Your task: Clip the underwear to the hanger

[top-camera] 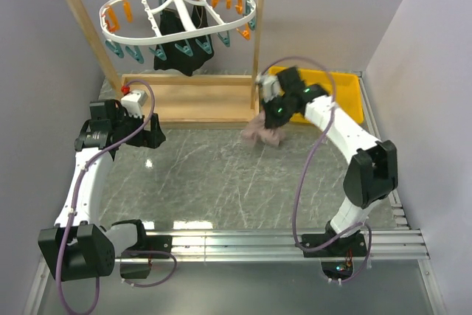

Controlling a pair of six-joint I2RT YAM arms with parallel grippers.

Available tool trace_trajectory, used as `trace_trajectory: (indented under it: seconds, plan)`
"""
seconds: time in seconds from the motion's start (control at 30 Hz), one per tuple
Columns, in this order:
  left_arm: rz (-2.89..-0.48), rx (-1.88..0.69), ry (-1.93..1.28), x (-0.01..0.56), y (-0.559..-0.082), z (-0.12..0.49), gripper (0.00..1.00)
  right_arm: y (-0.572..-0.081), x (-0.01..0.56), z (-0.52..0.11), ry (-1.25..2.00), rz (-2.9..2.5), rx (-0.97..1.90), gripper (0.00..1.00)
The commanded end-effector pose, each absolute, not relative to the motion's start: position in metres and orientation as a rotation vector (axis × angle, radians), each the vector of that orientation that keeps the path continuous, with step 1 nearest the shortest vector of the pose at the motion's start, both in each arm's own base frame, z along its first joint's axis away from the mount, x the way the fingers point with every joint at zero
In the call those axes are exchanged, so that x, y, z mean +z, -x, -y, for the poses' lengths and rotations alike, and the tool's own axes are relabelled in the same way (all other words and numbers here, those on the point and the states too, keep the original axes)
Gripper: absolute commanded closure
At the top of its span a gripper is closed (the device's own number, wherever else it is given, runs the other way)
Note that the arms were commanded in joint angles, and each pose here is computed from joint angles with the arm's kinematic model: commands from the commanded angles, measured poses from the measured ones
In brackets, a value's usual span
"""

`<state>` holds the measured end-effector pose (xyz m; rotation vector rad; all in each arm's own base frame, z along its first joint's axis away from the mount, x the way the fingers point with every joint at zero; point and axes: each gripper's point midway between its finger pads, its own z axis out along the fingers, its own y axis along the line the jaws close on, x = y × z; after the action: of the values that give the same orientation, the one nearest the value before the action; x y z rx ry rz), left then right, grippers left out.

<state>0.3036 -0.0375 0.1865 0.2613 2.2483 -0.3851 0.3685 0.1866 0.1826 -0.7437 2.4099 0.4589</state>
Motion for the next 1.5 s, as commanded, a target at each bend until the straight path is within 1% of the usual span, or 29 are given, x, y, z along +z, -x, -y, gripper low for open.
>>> trace_trajectory:
  seconds: [0.0,0.03,0.1,0.13,0.23,0.27,0.37,0.4,0.43,0.5,0.6,0.63,0.67,0.7,0.73,0.8,0.87,0.9,0.97,1.03,1.07,1.13,1.17,1.2,1.27,1.47]
  plan:
    - [-2.199,-0.421,-0.336,0.204,-0.305,0.045,0.01,-0.342,0.164,-0.214,0.850,-2.384,0.441,1.00]
    - [-2.204,-0.426,-0.339,0.202,-0.303,0.045,0.01,-0.324,0.147,-0.227,0.916,-2.404,0.458,1.00]
    - [-2.206,-0.429,-0.359,0.201,-0.301,0.046,0.01,-0.305,0.130,-0.237,0.977,-2.425,0.457,1.00]
    - [-2.206,-0.431,-0.372,0.201,-0.301,0.047,0.01,-0.291,0.114,-0.236,1.017,-2.455,0.451,1.00]
    - [-2.218,-0.455,-0.410,0.195,-0.296,0.050,0.01,-0.252,0.089,-0.239,1.150,-2.491,0.471,1.00]
    - [-2.224,-0.458,-0.433,0.193,-0.294,0.051,0.01,-0.238,0.085,-0.241,1.230,-2.479,0.480,0.98]
    - [-2.210,-0.490,-0.504,0.190,-0.290,0.056,0.01,-0.202,0.074,-0.228,1.397,-2.475,0.484,0.69]
    - [-2.211,-0.510,-0.531,0.188,-0.286,0.059,0.01,-0.194,0.074,-0.226,1.434,-2.467,0.488,0.52]
    - [-2.202,-0.528,-0.562,0.188,-0.284,0.062,0.01,-0.188,0.077,-0.219,1.448,-2.463,0.487,0.45]
    - [-2.153,-0.565,-0.646,0.191,-0.280,0.071,0.01,-0.186,0.083,-0.212,1.449,-2.446,0.482,0.34]
    - [-2.106,-0.568,-0.753,0.190,-0.280,0.089,0.01,-0.198,0.105,-0.203,1.319,-2.429,0.504,0.34]
    - [-2.100,-0.556,-0.770,0.188,-0.282,0.093,0.01,-0.214,0.113,-0.190,1.206,-2.452,0.507,0.34]
    - [-2.097,-0.573,-0.853,0.182,-0.277,0.115,0.03,-0.222,0.117,-0.185,1.124,-2.475,0.519,0.35]
    - [-2.096,-0.576,-0.874,0.179,-0.277,0.123,0.04,-0.229,0.118,-0.182,1.063,-2.493,0.543,0.36]
    - [-2.061,-0.573,-0.891,0.178,-0.283,0.133,0.06,-0.247,0.117,-0.169,0.957,-2.533,0.529,0.37]
    - [-2.044,-0.639,-0.942,0.171,-0.283,0.160,0.12,-0.262,0.109,-0.160,0.833,-2.609,0.515,0.41]
    - [-1.993,-0.676,-0.973,0.174,-0.291,0.182,0.16,-0.275,0.102,-0.149,0.696,-2.658,0.523,0.42]
    - [-1.988,-0.711,-1.024,0.168,-0.293,0.201,0.21,-0.278,0.098,-0.146,0.657,-2.680,0.528,0.42]
    - [-1.986,-0.745,-1.088,0.155,-0.301,0.224,0.25,-0.285,0.085,-0.140,0.561,-2.735,0.562,0.43]
    - [-1.937,-0.776,-1.175,0.155,-0.301,0.251,0.27,-0.289,0.077,-0.139,0.509,-2.769,0.600,0.43]
    - [-1.922,-0.789,-1.227,0.146,-0.302,0.269,0.28,-0.292,0.074,-0.138,0.469,-2.786,0.614,0.43]
    - [-1.915,-0.798,-1.276,0.134,-0.303,0.284,0.29,-0.296,0.072,-0.139,0.443,-2.792,0.632,0.43]
    - [-1.934,-0.806,-1.322,0.117,-0.301,0.294,0.30,-0.297,0.072,-0.141,0.426,-2.796,0.651,0.43]
    - [-1.918,-0.804,-1.344,0.116,-0.304,0.302,0.30,-0.301,0.072,-0.143,0.418,-2.795,0.661,0.43]
    - [-1.933,-0.806,-1.405,0.096,-0.302,0.315,0.30,-0.303,0.072,-0.144,0.406,-2.801,0.673,0.43]
    - [-1.923,-0.758,-1.511,0.065,-0.308,0.334,0.32,-0.319,0.066,-0.145,0.385,-2.808,0.681,0.43]
